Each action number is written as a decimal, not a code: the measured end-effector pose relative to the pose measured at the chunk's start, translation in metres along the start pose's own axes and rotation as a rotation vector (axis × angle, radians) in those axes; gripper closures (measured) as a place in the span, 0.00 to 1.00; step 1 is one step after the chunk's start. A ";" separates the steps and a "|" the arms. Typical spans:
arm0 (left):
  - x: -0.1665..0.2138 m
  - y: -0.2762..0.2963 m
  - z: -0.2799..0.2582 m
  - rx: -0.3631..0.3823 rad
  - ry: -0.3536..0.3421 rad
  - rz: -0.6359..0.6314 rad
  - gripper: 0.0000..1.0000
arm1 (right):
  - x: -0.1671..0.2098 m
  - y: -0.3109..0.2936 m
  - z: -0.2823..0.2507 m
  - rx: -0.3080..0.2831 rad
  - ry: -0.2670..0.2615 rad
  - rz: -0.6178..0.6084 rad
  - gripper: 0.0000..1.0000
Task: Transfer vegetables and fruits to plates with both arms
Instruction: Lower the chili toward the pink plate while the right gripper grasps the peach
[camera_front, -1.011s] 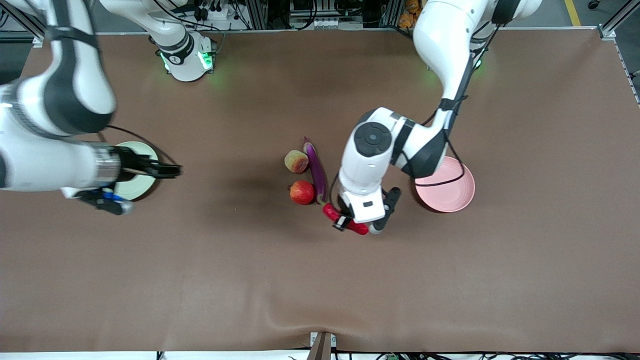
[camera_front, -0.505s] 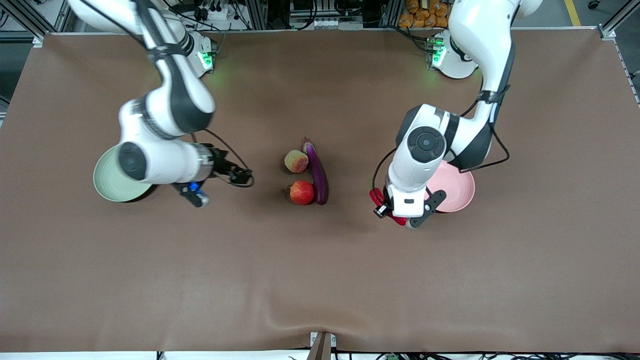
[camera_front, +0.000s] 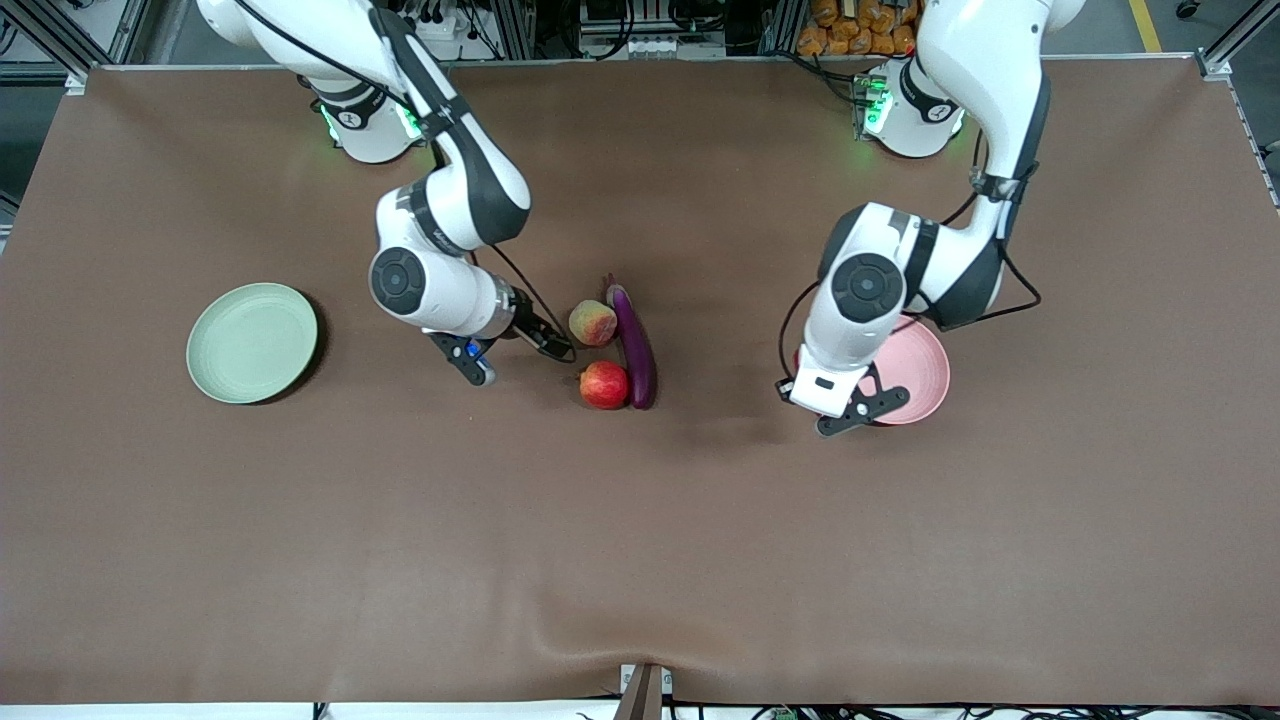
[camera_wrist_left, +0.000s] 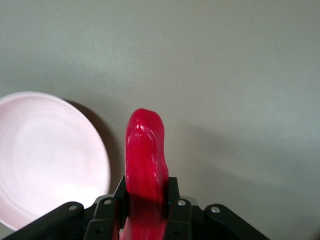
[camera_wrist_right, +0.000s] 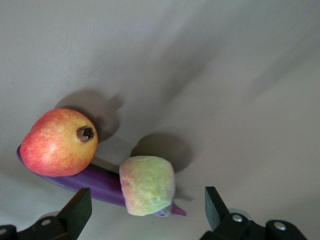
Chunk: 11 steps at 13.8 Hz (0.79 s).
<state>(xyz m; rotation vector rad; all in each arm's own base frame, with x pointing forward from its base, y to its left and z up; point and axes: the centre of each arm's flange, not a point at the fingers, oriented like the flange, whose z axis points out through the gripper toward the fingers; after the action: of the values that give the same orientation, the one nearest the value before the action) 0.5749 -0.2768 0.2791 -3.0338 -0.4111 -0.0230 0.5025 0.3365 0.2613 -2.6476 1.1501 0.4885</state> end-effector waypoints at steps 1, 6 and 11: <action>0.007 -0.013 0.006 0.006 -0.009 0.062 0.67 | -0.008 -0.002 0.014 0.021 0.014 -0.003 0.00; 0.033 -0.076 0.035 0.026 -0.057 0.232 0.67 | -0.029 -0.001 0.066 0.025 0.044 -0.012 0.00; 0.047 -0.163 0.083 0.023 -0.084 0.281 0.67 | -0.026 0.001 0.075 0.039 0.069 -0.011 0.30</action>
<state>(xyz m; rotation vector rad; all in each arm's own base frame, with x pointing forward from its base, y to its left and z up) 0.5775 -0.1014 0.2106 -3.0465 0.0129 0.1259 0.4689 0.3770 0.2020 -2.6553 1.1523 0.3719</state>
